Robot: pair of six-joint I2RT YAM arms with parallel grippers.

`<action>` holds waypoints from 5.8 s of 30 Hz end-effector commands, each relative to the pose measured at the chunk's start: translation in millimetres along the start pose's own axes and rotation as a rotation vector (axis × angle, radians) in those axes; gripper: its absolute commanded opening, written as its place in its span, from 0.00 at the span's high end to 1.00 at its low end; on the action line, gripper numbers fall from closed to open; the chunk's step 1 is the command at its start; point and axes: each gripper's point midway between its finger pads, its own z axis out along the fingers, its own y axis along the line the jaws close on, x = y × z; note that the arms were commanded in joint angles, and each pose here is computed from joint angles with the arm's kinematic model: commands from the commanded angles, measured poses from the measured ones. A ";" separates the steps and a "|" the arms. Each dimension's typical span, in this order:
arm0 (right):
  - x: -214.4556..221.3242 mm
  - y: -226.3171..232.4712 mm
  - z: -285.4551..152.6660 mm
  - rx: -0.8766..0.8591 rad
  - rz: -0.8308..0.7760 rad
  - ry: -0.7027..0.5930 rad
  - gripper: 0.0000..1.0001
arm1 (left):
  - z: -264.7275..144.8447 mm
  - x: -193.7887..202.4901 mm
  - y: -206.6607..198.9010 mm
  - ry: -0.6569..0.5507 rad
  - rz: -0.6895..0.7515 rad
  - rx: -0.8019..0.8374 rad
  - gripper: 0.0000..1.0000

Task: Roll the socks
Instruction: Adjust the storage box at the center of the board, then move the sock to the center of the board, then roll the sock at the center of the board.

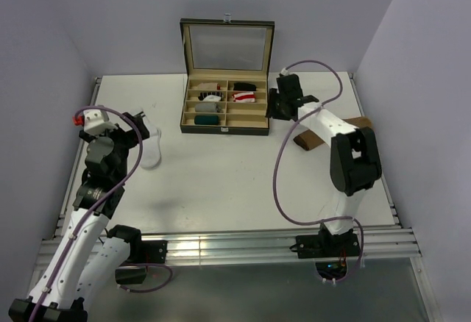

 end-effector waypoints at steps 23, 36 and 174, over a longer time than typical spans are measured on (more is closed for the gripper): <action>42.3 -149.6 -40.6 0.180 0.171 0.066 0.64 | -20.1 -37.6 -5.5 -0.118 -0.034 0.059 0.01; 102.2 -119.5 -26.9 0.157 0.057 0.324 0.64 | -16.2 -28.6 -12.8 -0.081 -0.022 0.081 0.01; 254.2 115.1 -62.0 -0.703 0.268 0.580 1.00 | -78.6 268.6 -120.8 1.018 -0.011 0.373 0.35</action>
